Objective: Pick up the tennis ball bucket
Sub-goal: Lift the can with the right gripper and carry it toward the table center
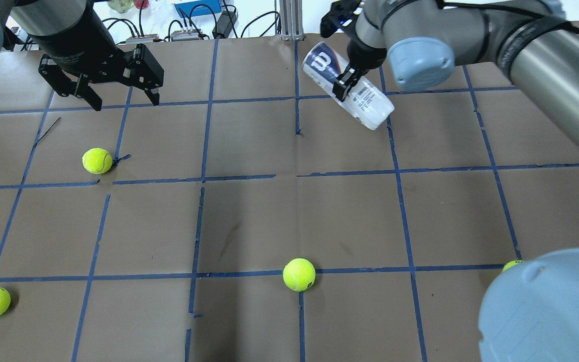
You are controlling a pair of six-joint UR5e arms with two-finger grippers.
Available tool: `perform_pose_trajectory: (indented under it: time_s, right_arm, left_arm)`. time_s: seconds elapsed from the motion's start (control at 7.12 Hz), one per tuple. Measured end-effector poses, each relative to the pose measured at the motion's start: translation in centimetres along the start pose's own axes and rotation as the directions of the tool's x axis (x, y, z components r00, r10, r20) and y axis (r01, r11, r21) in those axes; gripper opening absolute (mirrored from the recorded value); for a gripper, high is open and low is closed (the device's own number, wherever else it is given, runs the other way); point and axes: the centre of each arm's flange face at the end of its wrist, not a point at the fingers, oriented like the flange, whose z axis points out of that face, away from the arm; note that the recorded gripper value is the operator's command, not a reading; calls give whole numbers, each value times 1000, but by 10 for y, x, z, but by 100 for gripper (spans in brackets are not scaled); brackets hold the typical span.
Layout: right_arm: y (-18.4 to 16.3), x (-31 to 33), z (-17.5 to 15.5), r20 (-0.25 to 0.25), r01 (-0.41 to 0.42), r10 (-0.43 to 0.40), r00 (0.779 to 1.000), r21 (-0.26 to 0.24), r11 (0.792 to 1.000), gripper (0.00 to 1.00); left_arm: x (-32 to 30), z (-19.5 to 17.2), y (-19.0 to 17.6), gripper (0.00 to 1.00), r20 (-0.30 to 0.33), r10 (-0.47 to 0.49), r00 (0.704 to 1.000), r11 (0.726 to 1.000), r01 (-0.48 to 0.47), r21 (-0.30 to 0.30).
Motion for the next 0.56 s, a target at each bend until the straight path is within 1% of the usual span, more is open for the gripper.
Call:
perform_pose_trajectory:
  time_s: [0.14, 0.28, 0.42, 0.56]
  right_arm:
    - [-21, -44, 33, -10, 157, -156, 988, 28, 987, 65]
    - [-30, -75, 62, -29, 315, -314, 949, 49, 948, 65]
    - [-35, -100, 82, -43, 464, -463, 886, 58, 884, 65]
    - [-43, -132, 94, -45, 588, -586, 809, 59, 807, 65]
  left_arm:
    - [0, 0, 0, 100, -1, 0, 1000, 1000, 0, 0]
    - [0, 0, 0, 100, -3, 0, 1000, 1000, 0, 0]
    - [0, 0, 0, 100, -4, -1, 1000, 1000, 1, 0]
    - [0, 0, -1, 100, -4, -2, 1000, 1000, 2, 0]
